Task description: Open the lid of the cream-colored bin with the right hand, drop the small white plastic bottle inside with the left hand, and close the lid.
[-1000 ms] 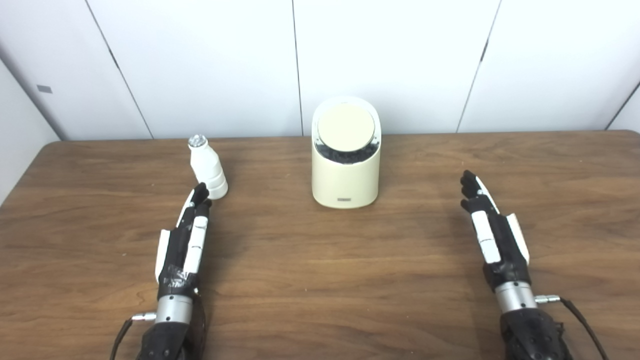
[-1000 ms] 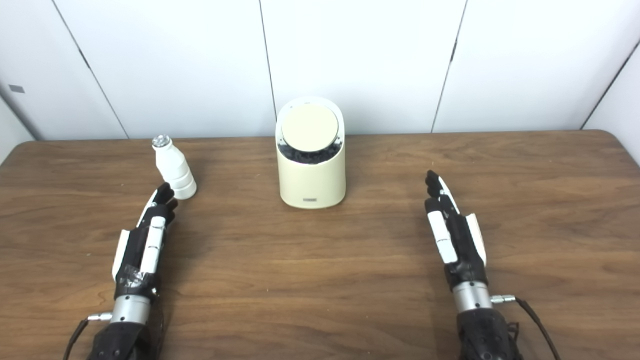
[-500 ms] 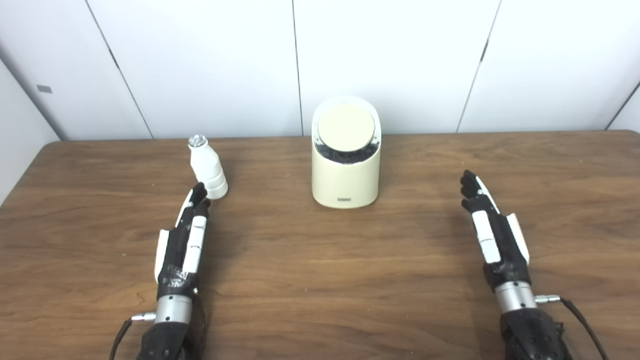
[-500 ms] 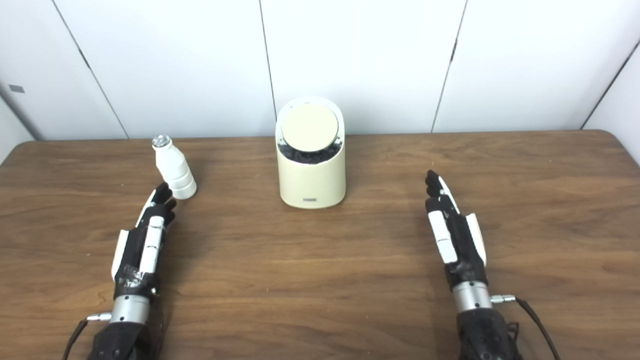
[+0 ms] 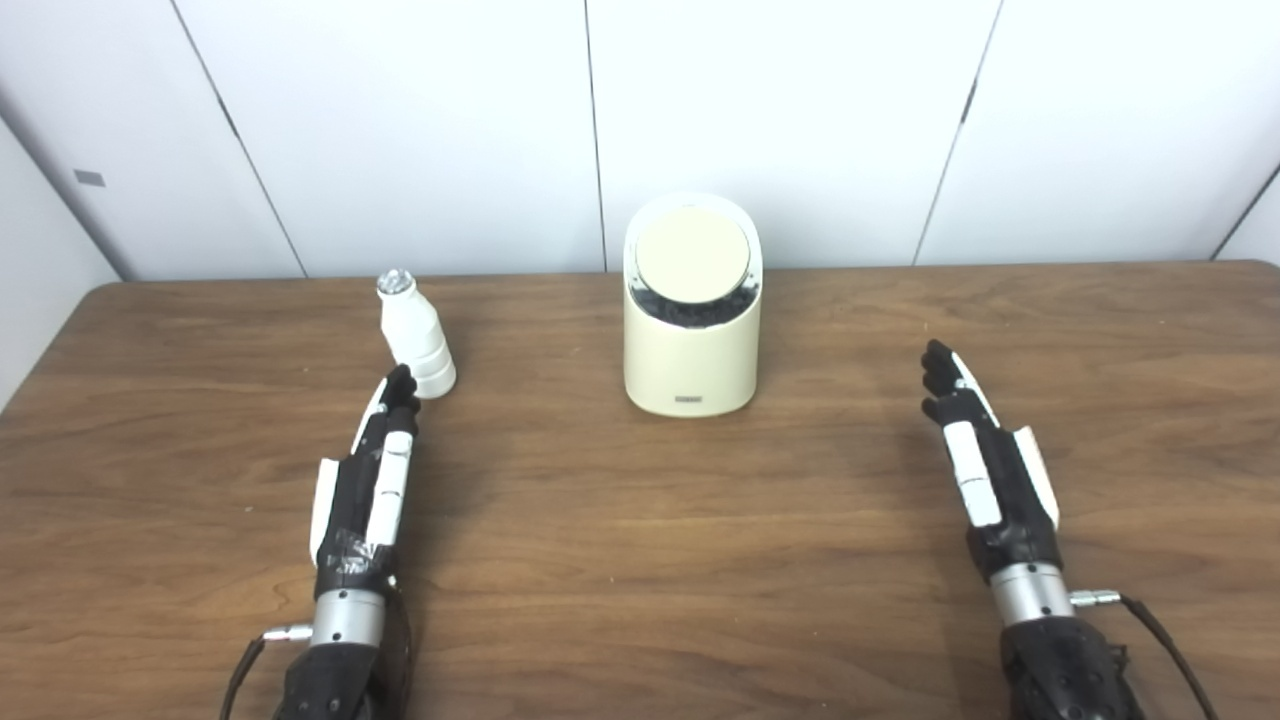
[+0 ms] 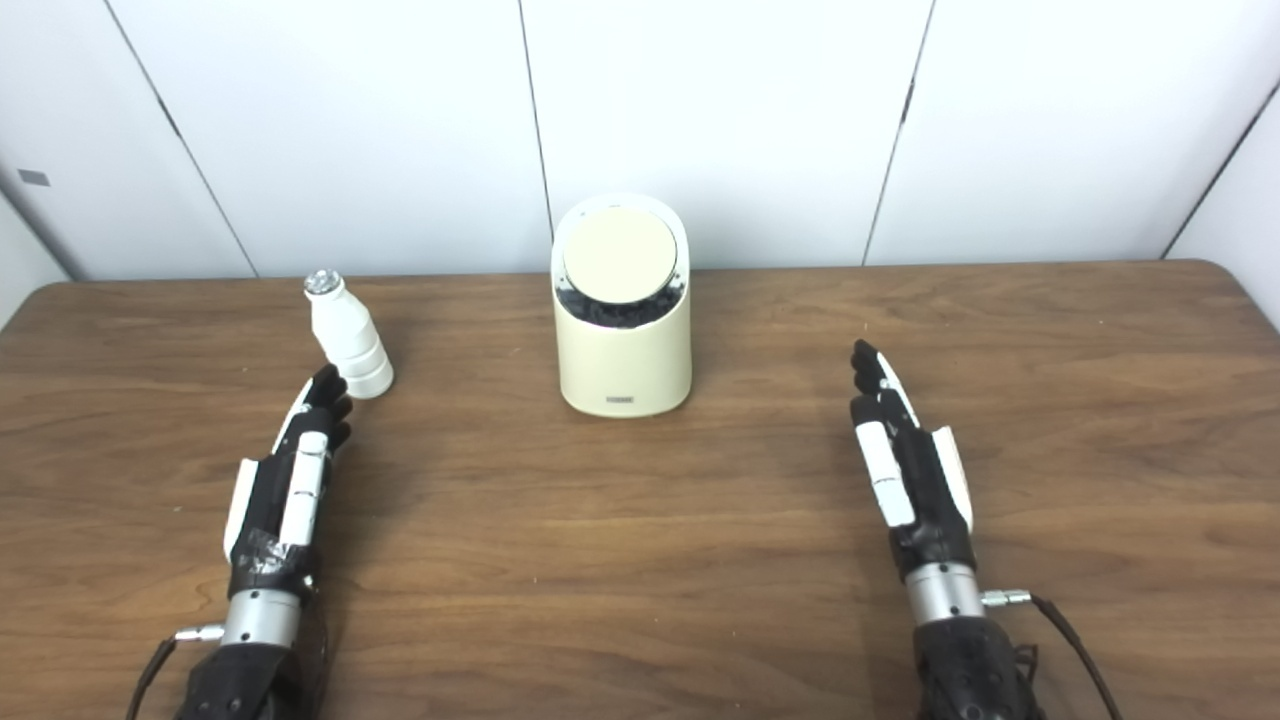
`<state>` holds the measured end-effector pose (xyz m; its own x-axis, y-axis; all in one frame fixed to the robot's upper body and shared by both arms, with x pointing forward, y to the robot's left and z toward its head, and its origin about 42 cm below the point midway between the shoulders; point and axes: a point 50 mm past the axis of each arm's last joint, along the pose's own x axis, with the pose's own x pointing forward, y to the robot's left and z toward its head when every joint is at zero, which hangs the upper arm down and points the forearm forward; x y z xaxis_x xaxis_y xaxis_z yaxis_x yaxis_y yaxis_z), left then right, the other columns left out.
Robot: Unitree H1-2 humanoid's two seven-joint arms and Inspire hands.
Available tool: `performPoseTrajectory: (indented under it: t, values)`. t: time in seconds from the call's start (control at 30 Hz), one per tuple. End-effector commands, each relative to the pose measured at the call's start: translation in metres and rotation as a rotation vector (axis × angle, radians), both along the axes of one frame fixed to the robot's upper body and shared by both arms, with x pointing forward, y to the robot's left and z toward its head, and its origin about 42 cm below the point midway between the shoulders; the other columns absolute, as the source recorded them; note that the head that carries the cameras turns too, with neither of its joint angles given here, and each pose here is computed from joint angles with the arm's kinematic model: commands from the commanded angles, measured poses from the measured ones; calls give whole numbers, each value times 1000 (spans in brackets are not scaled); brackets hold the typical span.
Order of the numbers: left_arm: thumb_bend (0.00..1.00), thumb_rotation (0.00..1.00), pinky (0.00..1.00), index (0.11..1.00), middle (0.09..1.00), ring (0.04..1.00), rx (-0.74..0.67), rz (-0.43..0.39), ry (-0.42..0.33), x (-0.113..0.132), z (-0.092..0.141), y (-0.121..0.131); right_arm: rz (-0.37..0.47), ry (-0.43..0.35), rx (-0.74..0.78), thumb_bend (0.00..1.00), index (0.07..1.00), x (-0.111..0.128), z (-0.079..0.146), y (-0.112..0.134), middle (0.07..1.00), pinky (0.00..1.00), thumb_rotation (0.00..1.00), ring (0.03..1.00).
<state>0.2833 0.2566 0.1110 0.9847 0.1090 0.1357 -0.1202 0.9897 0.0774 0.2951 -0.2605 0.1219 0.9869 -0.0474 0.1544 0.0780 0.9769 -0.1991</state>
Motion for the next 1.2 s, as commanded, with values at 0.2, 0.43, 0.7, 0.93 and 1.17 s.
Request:
performPoseTrajectory:
  t: [0.2, 0.43, 0.7, 0.93, 1.17]
  values:
    - [537, 902, 986, 971, 969, 976, -20, -9, 27, -9, -19, -10, 15, -33, 25, 543, 941, 5, 5, 9, 949, 903, 953, 946]
    - [548, 889, 987, 967, 964, 967, -23, -9, 27, -10, -22, -13, 26, -84, 12, 584, 936, 24, 30, 19, 941, 879, 925, 936]
    - [542, 900, 1000, 975, 974, 987, -22, -12, 37, -12, -26, -14, 51, -155, -15, 574, 930, 52, 61, 31, 937, 877, 913, 929]
    - [510, 891, 1000, 981, 977, 987, -34, -16, 36, -13, -26, -18, 64, -192, -129, 563, 931, 72, 87, 44, 925, 833, 961, 893]
    - [514, 880, 1000, 982, 979, 988, -27, -13, 41, -13, -28, -20, 95, -197, -183, 579, 939, 88, 106, 53, 933, 868, 885, 915]
